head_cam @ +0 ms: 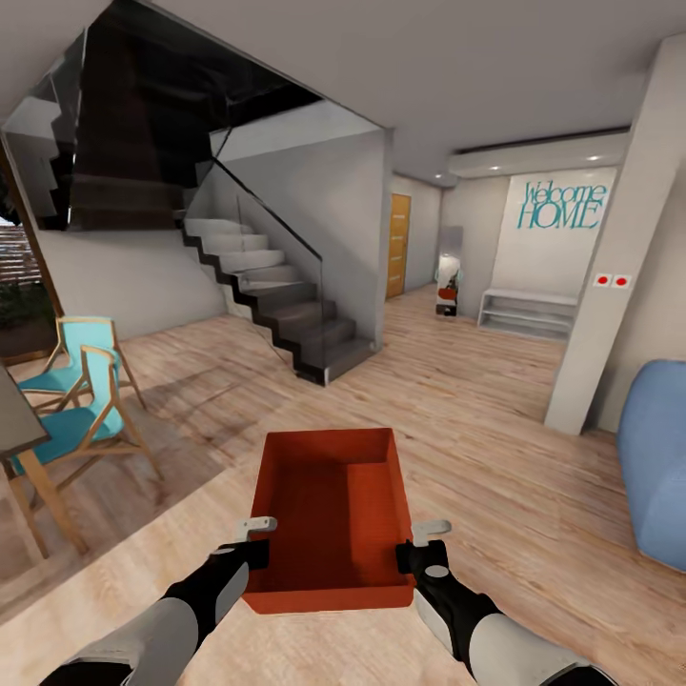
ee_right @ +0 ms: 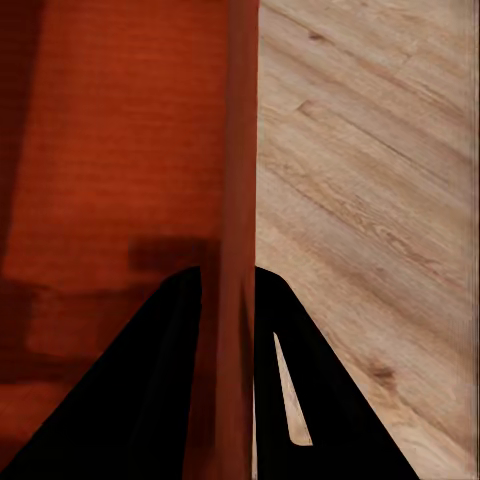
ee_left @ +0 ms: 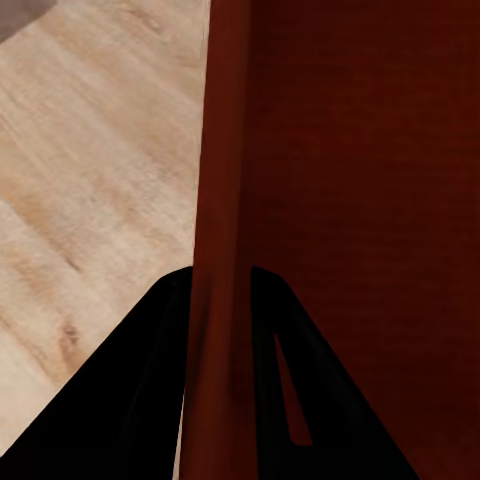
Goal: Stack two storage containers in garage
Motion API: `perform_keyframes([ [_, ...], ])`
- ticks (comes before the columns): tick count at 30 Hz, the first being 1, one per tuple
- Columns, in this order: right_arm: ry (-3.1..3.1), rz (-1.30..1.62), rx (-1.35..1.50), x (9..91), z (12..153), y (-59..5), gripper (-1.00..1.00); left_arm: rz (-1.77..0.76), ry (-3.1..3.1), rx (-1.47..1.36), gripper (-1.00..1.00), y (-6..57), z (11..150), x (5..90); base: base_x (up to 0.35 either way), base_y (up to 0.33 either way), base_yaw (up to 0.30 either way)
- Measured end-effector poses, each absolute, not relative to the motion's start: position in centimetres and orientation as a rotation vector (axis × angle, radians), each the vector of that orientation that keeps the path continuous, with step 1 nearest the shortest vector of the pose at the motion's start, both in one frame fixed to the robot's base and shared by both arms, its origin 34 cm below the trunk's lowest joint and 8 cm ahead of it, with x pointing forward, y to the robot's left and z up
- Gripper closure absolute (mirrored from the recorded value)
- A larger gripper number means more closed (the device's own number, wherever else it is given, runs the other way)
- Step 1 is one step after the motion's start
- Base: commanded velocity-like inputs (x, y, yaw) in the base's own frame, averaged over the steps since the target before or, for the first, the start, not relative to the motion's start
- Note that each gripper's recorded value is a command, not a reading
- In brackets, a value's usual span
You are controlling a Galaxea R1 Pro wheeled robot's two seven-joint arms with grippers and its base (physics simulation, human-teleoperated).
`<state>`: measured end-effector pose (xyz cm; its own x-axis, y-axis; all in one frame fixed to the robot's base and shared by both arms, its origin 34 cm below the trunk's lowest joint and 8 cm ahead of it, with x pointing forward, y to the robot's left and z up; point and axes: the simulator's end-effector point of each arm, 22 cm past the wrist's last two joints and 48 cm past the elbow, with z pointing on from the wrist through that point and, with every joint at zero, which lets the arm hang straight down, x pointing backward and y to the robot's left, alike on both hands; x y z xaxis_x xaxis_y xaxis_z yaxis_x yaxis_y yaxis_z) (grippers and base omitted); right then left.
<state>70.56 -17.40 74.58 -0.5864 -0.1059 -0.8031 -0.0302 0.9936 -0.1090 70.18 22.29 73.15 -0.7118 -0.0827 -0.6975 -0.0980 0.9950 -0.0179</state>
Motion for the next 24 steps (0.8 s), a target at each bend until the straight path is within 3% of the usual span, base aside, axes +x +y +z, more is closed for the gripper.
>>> perform_keyframes([
  [24, 2.209, -0.099, -0.088, 70.22, 74.18, -17.27, 1.0, 0.029, 2.378, -0.122, 1.0, 22.43, 72.93, 69.96, 0.322, 0.0, -0.285],
])
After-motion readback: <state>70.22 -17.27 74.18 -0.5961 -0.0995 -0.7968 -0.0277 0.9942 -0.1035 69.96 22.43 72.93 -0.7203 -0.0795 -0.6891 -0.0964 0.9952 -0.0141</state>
